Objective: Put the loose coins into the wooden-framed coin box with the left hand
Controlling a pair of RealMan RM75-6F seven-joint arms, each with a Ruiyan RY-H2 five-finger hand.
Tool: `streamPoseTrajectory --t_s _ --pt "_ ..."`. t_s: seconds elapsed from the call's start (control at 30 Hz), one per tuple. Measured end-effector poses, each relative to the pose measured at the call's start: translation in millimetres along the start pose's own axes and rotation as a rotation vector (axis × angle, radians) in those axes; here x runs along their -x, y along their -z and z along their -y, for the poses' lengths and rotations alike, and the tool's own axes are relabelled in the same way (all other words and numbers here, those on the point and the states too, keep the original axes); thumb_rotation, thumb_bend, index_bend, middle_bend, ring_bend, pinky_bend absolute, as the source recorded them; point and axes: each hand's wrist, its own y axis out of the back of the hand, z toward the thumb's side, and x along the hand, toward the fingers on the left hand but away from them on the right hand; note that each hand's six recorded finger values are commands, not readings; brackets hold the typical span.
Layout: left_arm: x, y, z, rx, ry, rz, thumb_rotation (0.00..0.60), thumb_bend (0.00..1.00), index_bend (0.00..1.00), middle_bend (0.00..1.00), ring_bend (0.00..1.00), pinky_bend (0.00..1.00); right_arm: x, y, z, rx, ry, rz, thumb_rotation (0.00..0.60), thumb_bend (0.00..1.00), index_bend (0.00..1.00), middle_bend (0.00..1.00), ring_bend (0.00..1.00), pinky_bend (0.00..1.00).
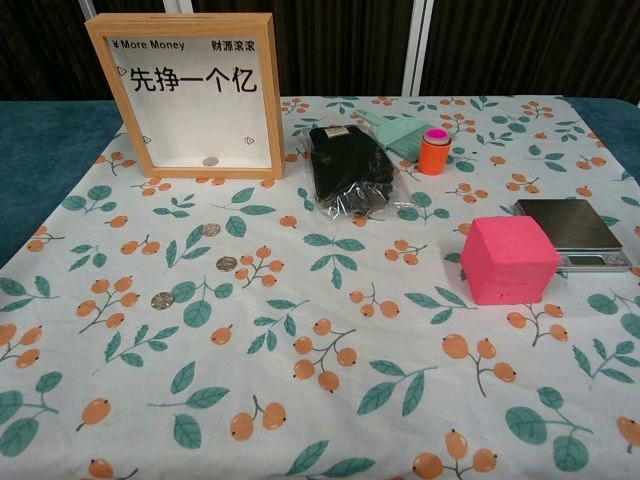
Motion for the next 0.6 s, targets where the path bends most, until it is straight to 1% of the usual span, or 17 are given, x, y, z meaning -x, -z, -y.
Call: streamPoseTrajectory --t_s 0.2,0.43,0.6 --pt "-0.1 -0.4 -0.7 0.005 -0.005 0.004 0.600 0.30 0.12 0.00 0.00 0.00 0.0 -0.3 0.1 0.003 -0.001 0.000 0.600 0.39 0.09 0.03 0.00 0.00" --pt "-0.4 -0.4 1.1 -0.003 0.004 0.011 0.600 0.21 0.12 0.00 0.00 0.00 0.2 -0.3 0.0 0.008 -0.001 0.003 0.600 0.39 0.09 0.03 0.00 0.00" --pt "-1.2 -2.1 1.8 -0.005 0.007 0.022 0.600 0.18 0.12 0.00 0.00 0.00 0.1 0.3 -0.3 0.013 -0.001 0.007 0.600 0.39 0.09 0.03 0.00 0.00"
